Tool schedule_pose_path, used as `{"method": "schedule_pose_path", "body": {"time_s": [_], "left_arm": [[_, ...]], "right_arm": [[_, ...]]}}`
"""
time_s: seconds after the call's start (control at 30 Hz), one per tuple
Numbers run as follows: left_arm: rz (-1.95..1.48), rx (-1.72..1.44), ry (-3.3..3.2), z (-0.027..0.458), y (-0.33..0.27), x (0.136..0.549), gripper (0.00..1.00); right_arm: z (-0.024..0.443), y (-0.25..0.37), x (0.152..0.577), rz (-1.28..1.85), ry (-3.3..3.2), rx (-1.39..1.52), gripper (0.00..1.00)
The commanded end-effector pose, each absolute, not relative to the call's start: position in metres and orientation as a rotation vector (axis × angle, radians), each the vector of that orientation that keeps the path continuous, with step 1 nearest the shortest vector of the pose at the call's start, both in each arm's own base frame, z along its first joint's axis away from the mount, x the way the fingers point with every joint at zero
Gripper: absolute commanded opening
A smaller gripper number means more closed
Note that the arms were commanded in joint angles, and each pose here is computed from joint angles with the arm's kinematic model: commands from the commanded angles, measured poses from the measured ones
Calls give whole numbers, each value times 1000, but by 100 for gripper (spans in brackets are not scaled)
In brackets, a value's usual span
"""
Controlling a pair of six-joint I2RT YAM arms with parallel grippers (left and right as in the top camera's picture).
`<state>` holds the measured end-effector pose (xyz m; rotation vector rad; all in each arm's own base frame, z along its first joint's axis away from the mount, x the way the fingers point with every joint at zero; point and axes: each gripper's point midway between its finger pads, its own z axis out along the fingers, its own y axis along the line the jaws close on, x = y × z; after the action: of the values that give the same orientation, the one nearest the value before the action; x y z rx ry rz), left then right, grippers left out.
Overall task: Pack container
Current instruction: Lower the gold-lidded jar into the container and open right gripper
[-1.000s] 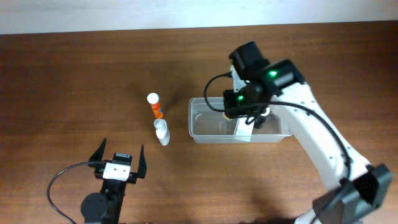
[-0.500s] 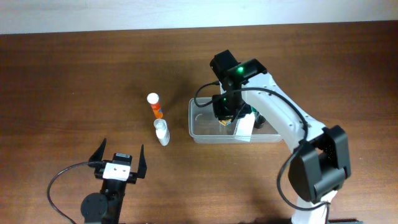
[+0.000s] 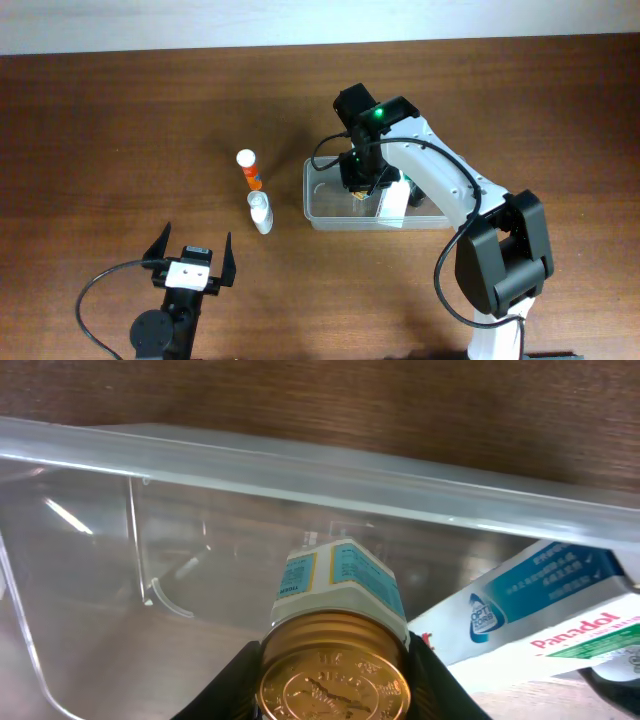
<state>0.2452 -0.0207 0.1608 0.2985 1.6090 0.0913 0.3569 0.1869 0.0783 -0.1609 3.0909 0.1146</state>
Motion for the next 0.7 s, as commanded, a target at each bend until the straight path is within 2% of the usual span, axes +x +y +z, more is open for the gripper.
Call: {"method": "schedule_pose_path", "body": {"time_s": [0.0,0.17,0.33,0.67], "left_arm": [[93,314,1606,160,-22,245,99],[93,314,1606,160,-22,245,99],[93,314,1606,160,-22,245,99],[93,314,1606,160,-22,245,99]], "right_arm": [[75,189,360,85,3084,-174,33],[59,189,359,66,3122,-175,33],[56,189,357,67,3132,-175,37],[47,186,355,55,3135,-174,37]]}}
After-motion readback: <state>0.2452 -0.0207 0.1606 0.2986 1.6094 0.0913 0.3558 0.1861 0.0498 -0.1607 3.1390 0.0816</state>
